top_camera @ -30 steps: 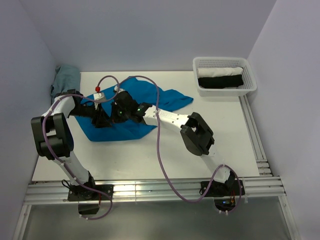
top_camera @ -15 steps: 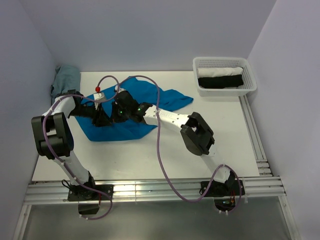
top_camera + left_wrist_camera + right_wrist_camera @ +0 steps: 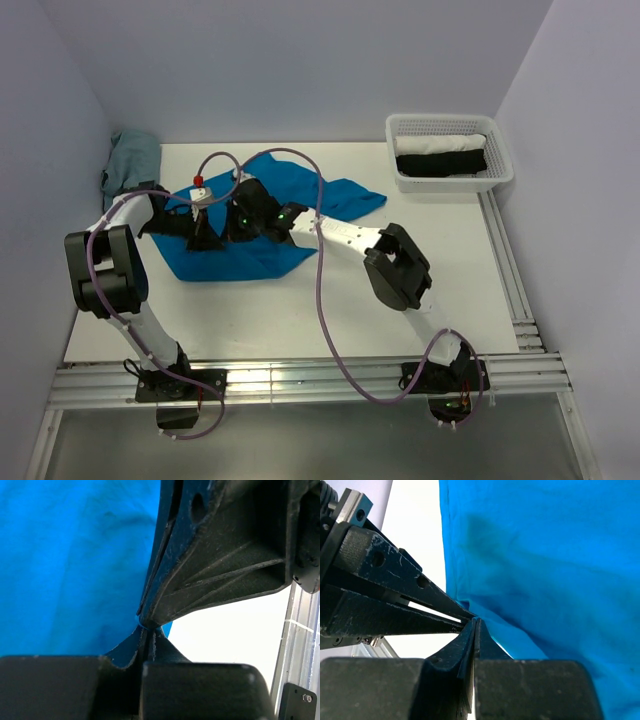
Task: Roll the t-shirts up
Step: Flatten the tshirt
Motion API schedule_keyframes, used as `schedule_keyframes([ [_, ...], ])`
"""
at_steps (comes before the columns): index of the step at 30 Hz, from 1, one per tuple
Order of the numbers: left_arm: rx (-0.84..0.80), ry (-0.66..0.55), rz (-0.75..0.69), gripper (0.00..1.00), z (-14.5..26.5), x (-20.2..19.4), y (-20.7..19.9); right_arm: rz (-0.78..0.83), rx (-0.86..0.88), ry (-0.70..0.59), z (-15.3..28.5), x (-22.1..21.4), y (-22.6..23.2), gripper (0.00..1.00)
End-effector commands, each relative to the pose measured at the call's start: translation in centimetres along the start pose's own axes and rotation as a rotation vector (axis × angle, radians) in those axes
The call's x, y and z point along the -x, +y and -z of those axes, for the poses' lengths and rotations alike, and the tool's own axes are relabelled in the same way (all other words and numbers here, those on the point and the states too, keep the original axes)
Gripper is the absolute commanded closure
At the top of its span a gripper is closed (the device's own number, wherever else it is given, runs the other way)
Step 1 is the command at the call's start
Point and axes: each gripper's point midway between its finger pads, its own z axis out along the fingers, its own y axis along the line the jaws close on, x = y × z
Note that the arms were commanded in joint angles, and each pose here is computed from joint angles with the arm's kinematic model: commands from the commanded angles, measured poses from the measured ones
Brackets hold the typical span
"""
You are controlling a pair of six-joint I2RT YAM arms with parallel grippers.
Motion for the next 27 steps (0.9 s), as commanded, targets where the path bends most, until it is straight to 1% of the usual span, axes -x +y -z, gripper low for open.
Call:
schedule_keyframes([
  [1,-0.015,-0.053,-0.025,1.0,-0.3,1.4,-0.5,0.004,0.046,-0.101,2.8,3.2,2.5,1.0],
  [2,-0.012,-0.053,-0.009,1.0,-0.2,1.4,-0.5,-0.001,0.011,-0.091,2.9,2.7,1.6,0.84],
  [3,-0.003,-0.047,-0.001,1.0,-0.2,1.3,-0.3,-0.021,-0.039,-0.122,3.4,3.3,0.8,0.73],
  [4,0.015,-0.047,0.014,1.0,-0.2,1.4,0.0,-0.034,-0.095,-0.115,3.5,2.6,-1.2,0.62],
  [5,0.021,-0.042,0.016,1.0,-0.2,1.3,0.0,-0.047,-0.111,-0.132,4.0,2.8,-1.9,0.44],
  [6,0.048,-0.03,0.016,1.0,0.1,1.3,0.3,-0.078,-0.11,-0.165,5.5,3.7,-1.9,0.39],
  [7,0.063,-0.026,0.05,1.0,0.1,1.2,0.4,-0.106,-0.156,-0.154,5.8,2.7,-4.7,0.37],
  [8,0.083,-0.025,0.039,1.0,0.3,1.2,0.8,-0.13,-0.136,-0.2,7.3,4.1,-4.5,0.33],
  [9,0.103,-0.016,0.035,1.0,0.5,1.2,1.0,-0.144,-0.176,-0.224,8.0,4.6,-5.8,0.32],
  [10,0.112,-0.014,0.055,1.0,0.6,1.4,1.0,-0.163,-0.241,-0.226,8.8,4.7,-8.2,0.32],
  [11,0.127,-0.015,0.057,1.0,0.8,1.6,1.2,-0.161,-0.277,-0.245,9.8,5.4,-9.1,0.32],
  [13,0.157,-0.015,0.072,1.0,1.5,2.4,1.4,-0.176,-0.396,-0.3,11.3,7.5,-12.4,0.33],
  [14,0.177,-0.014,0.085,1.0,1.8,2.6,1.6,-0.178,-0.468,-0.268,11.8,7.0,-14.6,0.33],
  [15,0.203,-0.021,0.075,1.0,2.3,3.1,1.8,-0.187,-0.511,-0.272,12.3,7.4,-16.1,0.33],
  [16,0.232,-0.013,0.094,1.0,2.7,3.3,2.0,-0.195,-0.583,-0.276,13.0,7.7,-18.1,0.34],
  [17,0.25,-0.012,0.1,1.0,3.0,3.5,2.1,-0.223,-0.642,-0.28,13.8,8.3,-20.9,0.34],
  [19,0.289,0.0,0.105,1.0,3.5,3.8,2.4,-0.259,-0.695,-0.287,14.8,8.9,-23.8,0.34],
  [20,0.304,0.005,0.114,1.0,3.7,3.9,2.6,-0.287,-0.733,-0.303,15.7,9.6,-26.0,0.34],
  [22,0.324,0.014,0.124,1.0,4.1,4.1,2.9,-0.298,-0.772,-0.308,16.4,10.5,-28.0,0.35],
  [25,0.366,0.031,0.144,1.0,4.6,4.0,3.5,-0.29,-0.888,-0.259,16.5,10.6,-32.1,0.35],
  [27,0.375,0.037,0.144,1.0,4.8,4.1,3.7,-0.31,-0.9,-0.24,16.5,10.8,-33.7,0.34],
])
